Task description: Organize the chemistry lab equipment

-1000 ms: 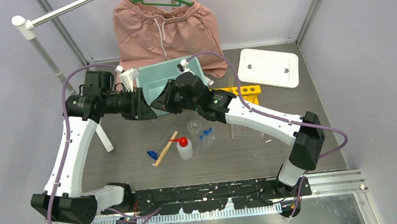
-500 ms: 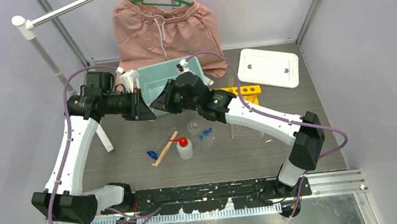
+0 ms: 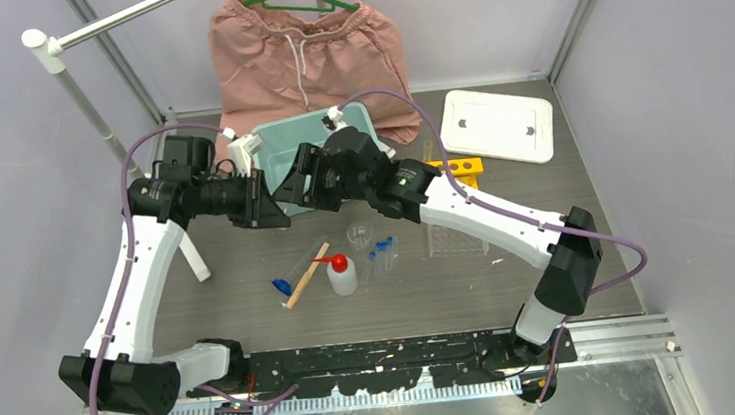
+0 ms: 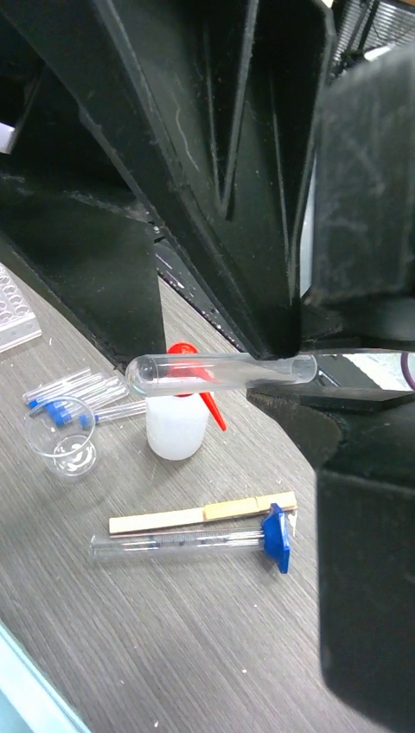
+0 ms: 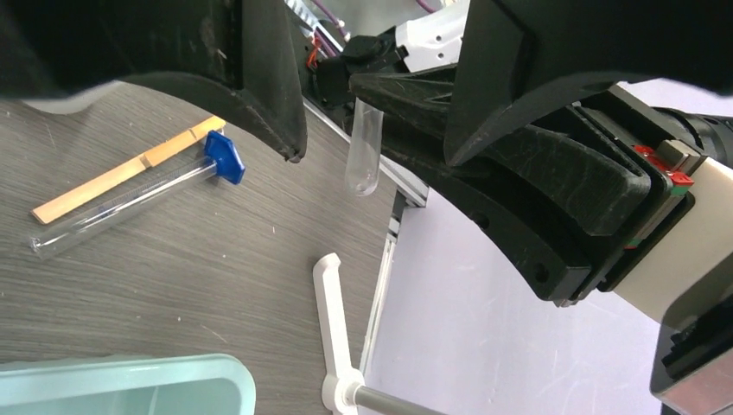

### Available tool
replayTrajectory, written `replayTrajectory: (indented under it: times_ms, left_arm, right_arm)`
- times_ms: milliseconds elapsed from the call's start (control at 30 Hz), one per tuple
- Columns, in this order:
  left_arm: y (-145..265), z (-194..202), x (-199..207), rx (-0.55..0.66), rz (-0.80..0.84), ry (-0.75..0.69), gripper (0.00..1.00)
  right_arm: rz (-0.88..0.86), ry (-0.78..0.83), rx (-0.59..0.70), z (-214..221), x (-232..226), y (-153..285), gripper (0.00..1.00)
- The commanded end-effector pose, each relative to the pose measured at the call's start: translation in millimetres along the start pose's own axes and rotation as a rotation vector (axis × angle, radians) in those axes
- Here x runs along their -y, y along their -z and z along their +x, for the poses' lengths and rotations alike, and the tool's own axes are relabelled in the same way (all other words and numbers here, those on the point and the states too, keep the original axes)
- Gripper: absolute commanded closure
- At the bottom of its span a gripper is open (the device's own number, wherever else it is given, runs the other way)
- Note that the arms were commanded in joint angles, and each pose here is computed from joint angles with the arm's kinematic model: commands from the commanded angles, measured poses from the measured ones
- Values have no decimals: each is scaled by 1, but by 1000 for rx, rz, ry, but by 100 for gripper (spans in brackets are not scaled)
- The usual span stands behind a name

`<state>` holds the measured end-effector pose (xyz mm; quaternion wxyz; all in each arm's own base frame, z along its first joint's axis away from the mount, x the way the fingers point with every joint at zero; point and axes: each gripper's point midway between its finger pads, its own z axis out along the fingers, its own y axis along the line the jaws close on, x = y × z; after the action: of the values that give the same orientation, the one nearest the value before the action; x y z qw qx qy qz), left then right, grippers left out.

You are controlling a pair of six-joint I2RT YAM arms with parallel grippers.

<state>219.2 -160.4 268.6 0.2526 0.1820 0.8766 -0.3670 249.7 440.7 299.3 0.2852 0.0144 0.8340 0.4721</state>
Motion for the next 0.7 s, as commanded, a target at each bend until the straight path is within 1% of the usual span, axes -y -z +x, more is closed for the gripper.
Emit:
replayTrajectory:
  times_ms: [0,67,100,200,300,667]
  left_arm:
    - [12,-3,22,39,74,-104,87]
    - [14,-1,26,47,90,-151,87]
    - [16,0,28,52,98,-164,87]
    - [21,4,34,66,111,-207,86]
    - [23,6,35,72,112,-239,86]
    - [23,11,34,58,107,-261,86]
  right_arm:
    - [-81,61,-69,-5,-27,20,36]
    - [-128,77,-138,0,-31,21,37]
    - [-171,77,-198,4,-36,23,38]
    - [-249,92,-269,7,-46,30,39]
    - [-252,120,-295,8,-47,34,42]
    - [-253,131,-325,12,-47,36,68]
